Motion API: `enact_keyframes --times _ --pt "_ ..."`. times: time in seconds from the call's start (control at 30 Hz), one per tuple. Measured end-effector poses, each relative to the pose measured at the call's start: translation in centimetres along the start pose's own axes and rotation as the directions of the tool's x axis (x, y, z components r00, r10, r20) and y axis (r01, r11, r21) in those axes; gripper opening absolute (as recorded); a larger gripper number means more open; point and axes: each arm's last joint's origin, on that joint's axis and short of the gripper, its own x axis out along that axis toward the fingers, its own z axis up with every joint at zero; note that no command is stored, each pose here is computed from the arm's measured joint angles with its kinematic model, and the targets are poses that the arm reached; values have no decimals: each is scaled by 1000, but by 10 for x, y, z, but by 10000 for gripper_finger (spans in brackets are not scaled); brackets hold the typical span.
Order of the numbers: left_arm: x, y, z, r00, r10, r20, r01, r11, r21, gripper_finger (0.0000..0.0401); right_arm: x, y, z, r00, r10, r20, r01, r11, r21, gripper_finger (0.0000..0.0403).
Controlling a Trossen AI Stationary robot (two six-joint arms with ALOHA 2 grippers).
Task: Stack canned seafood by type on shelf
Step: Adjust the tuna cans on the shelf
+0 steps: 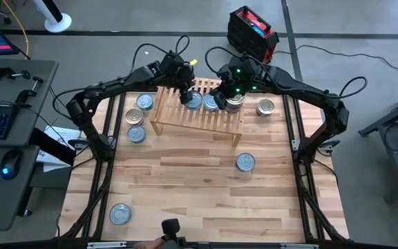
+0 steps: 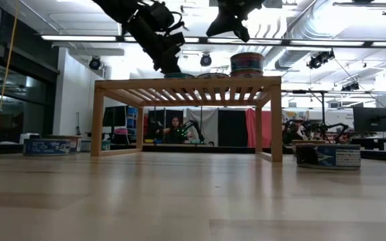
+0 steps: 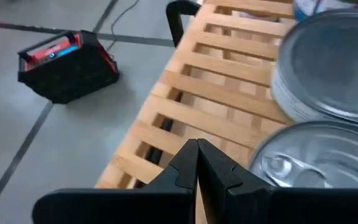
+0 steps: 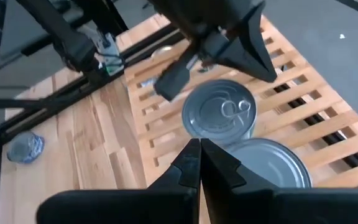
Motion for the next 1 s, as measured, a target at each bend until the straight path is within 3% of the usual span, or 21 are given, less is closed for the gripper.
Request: enact_keyframes --times 0.37,0.83,1.0 --pt "1 -5 -5 998 -29 -61 28 1000 -14 0 0 0 2 1000 -14 24 13 999 34 0" --pt "-2 -36 -9 974 -125 -188 127 992 -5 0 0 0 -1 1000 -21 -6 22 997 68 0" --pt "-2 -49 -8 967 -150 -208 156 988 15 0 2 7 -7 998 -7 -57 7 1000 -4 0"
